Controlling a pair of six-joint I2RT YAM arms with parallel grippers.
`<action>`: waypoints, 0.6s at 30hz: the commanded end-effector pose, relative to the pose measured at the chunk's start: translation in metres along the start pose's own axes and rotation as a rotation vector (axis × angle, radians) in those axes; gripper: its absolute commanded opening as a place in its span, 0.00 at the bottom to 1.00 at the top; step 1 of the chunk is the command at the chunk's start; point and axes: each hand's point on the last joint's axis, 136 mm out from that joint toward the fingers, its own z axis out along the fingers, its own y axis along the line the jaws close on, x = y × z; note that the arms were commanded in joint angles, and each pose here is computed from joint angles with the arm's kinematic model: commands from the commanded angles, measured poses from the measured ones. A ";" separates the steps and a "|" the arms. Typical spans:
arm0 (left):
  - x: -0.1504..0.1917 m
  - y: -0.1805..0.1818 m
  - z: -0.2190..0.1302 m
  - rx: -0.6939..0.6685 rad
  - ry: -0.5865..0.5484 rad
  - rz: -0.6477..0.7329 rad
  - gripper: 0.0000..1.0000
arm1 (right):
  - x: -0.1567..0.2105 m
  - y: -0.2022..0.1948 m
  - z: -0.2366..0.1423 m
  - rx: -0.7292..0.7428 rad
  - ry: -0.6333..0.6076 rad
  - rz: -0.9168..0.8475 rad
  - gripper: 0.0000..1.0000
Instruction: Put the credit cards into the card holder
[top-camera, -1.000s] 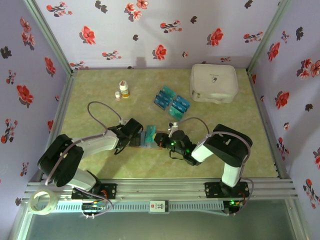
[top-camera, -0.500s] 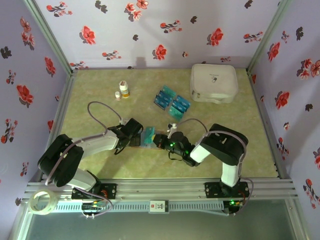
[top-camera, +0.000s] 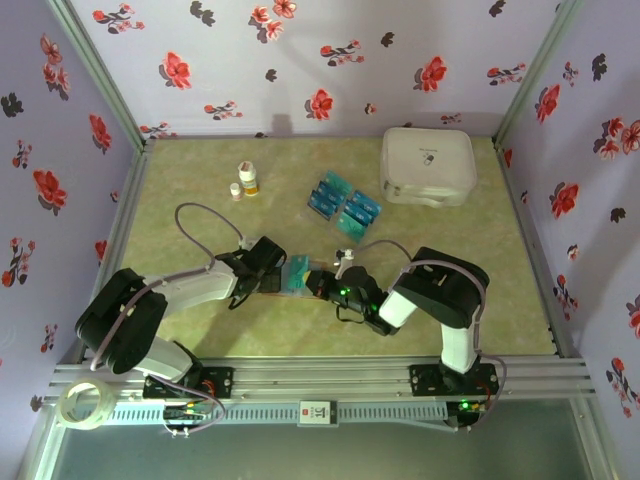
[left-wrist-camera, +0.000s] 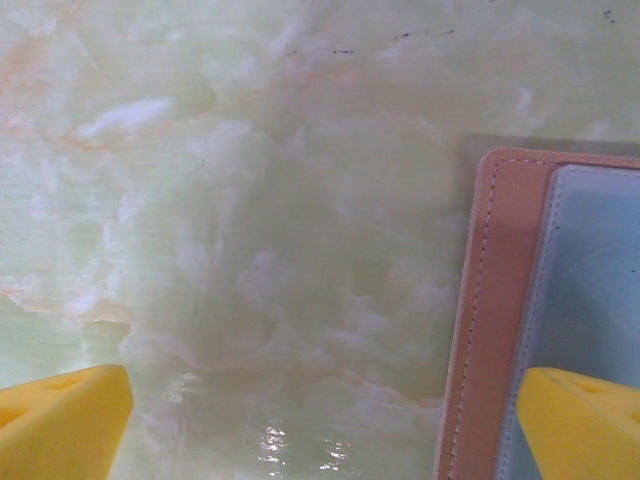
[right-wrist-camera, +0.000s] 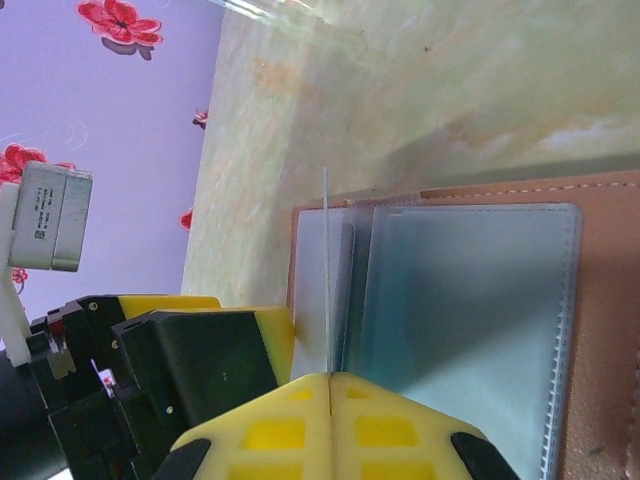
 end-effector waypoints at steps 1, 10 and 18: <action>0.017 0.009 0.003 -0.047 0.058 0.033 1.00 | 0.003 -0.002 -0.003 -0.008 -0.012 0.007 0.00; 0.016 0.009 0.003 -0.047 0.057 0.036 1.00 | 0.006 -0.008 -0.007 0.006 -0.022 0.019 0.00; 0.016 0.009 0.003 -0.049 0.056 0.036 1.00 | 0.009 -0.015 -0.009 0.019 -0.025 0.039 0.00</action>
